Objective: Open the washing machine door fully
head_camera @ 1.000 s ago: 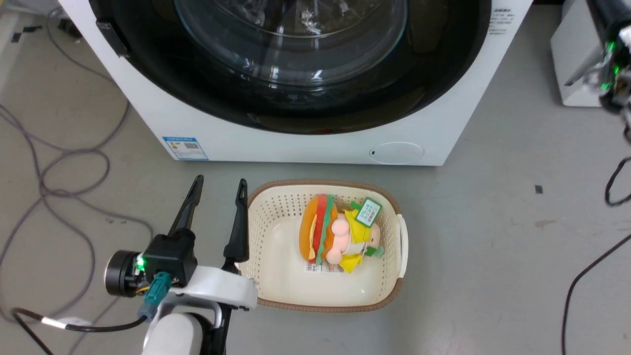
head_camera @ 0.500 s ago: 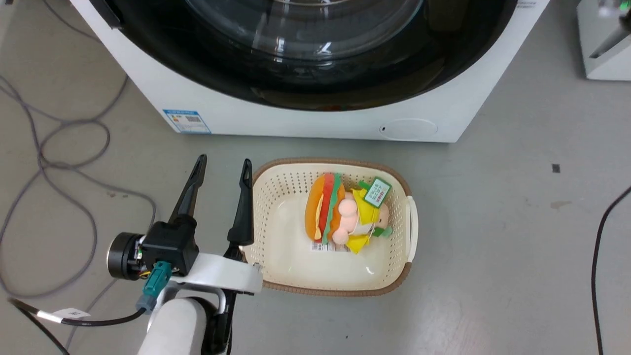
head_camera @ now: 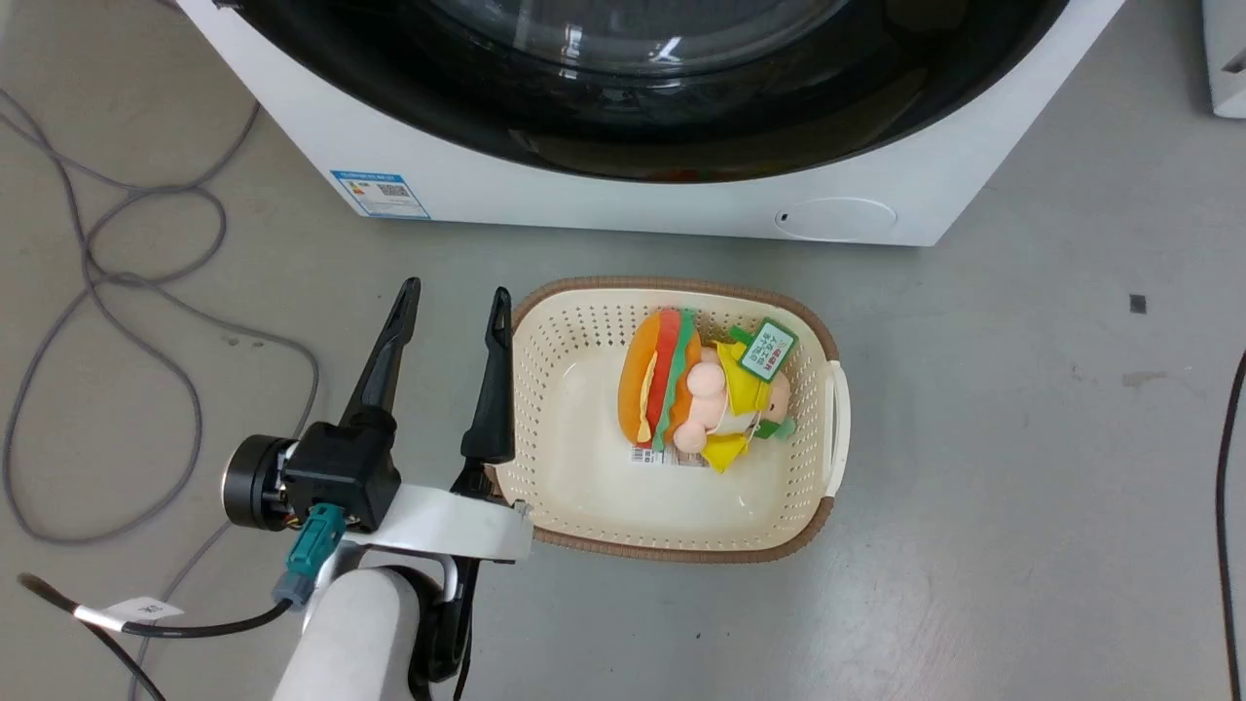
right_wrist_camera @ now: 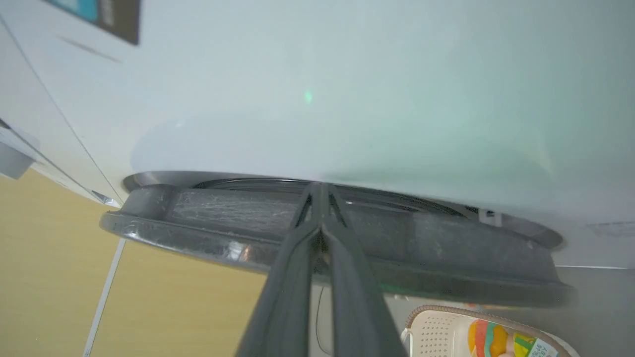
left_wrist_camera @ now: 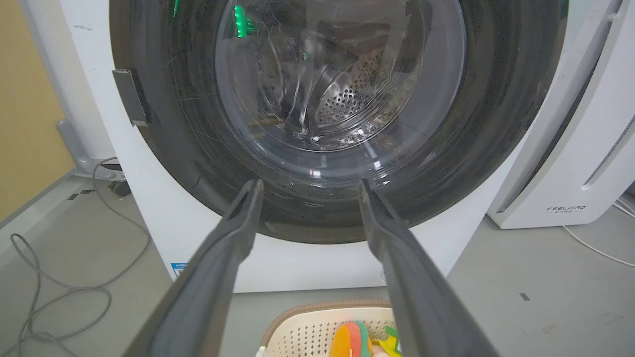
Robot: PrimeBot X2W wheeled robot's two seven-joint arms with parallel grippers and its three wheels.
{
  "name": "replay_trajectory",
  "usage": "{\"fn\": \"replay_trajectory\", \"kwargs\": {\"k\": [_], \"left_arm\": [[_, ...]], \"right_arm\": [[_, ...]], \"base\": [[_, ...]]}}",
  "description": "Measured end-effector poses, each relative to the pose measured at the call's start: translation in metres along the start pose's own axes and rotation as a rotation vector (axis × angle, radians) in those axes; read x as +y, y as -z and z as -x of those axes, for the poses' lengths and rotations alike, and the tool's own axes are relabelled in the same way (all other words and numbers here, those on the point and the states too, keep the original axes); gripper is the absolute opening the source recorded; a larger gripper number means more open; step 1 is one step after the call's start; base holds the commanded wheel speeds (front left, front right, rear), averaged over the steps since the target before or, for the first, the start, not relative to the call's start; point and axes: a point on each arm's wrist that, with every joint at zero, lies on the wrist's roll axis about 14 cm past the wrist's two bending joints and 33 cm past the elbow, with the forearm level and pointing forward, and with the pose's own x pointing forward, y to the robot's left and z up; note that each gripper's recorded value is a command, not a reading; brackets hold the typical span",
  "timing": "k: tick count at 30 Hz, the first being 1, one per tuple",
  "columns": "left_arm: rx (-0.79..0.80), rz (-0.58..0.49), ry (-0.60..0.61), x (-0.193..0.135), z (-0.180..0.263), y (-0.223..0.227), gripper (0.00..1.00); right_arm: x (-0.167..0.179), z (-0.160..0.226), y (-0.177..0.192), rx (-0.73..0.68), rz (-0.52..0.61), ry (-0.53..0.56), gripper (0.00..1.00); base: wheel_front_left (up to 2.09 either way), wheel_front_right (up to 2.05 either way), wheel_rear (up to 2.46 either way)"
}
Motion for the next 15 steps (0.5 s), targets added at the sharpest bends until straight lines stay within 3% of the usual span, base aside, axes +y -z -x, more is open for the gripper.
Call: {"fn": "replay_trajectory", "kwargs": {"k": [15], "left_arm": [[-0.010,0.011,0.006,-0.003,-0.005,0.000,1.00]], "right_arm": [[0.001,-0.003,0.023,0.150,0.027,0.010,0.00]], "base": [[0.00,0.00,0.00]]}}
